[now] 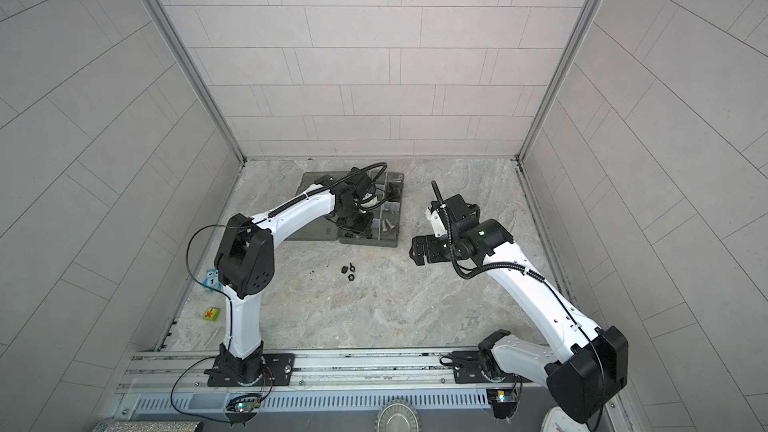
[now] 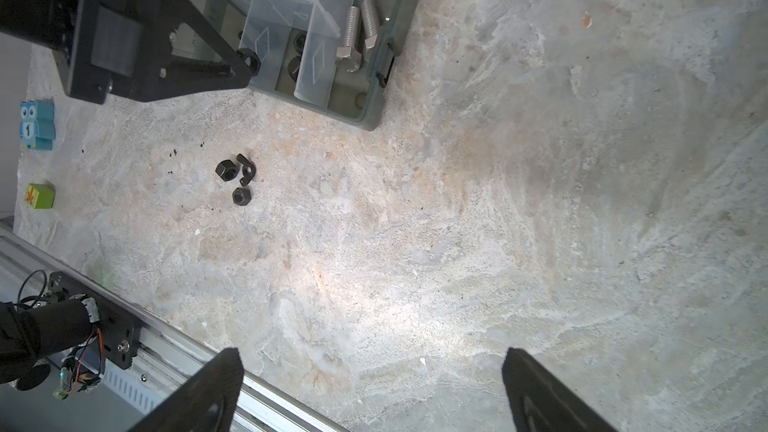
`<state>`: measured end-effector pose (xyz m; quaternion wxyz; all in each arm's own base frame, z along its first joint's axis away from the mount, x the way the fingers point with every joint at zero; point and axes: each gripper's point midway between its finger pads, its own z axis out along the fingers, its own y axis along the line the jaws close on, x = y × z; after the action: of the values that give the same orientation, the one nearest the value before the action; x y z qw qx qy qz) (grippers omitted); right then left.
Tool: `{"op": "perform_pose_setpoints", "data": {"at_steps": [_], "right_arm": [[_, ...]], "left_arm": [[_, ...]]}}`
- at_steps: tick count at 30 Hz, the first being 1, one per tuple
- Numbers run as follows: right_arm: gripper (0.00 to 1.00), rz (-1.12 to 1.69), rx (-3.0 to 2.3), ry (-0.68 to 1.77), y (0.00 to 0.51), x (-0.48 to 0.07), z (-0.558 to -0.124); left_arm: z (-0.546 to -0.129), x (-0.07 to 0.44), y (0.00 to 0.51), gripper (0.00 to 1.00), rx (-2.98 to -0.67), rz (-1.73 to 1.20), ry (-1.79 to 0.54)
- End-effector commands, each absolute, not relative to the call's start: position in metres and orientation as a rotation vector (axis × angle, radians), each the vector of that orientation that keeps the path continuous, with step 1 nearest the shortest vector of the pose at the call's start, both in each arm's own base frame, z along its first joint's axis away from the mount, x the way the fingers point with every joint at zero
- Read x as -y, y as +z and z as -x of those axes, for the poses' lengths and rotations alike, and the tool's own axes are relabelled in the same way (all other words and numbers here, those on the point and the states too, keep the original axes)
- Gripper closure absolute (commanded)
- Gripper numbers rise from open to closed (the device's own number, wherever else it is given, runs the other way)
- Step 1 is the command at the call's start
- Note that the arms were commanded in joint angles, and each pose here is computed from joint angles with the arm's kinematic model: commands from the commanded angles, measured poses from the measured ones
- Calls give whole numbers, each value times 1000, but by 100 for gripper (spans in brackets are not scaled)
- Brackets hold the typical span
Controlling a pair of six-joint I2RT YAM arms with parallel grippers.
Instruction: Sort the screws and nuts into containers
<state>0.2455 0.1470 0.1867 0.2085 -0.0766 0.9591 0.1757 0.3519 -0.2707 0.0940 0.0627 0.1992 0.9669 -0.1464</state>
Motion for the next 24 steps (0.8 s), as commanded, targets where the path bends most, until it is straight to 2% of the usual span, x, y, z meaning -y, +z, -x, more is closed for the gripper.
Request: {"op": "perform_pose_setpoints", "data": {"at_steps": [1, 12, 14, 18, 24], "right_arm": [[1, 219, -2661, 457, 193, -142, -249], [1, 217, -2670, 458, 193, -141, -253], [1, 225, -2675, 470, 192, -144, -254], [1, 235, -2678, 496, 190, -150, -259], [1, 264, -2680, 536, 193, -159, -266]], "left_arm": [[-353, 273, 95, 67, -2928, -623, -436], [-357, 266, 105, 66, -2904, -613, -386], [-352, 258, 109, 62, -2895, -608, -354], [-332, 239, 109, 55, -2891, -584, -313], [-290, 208, 87, 54, -2949, -602, -255]]}}
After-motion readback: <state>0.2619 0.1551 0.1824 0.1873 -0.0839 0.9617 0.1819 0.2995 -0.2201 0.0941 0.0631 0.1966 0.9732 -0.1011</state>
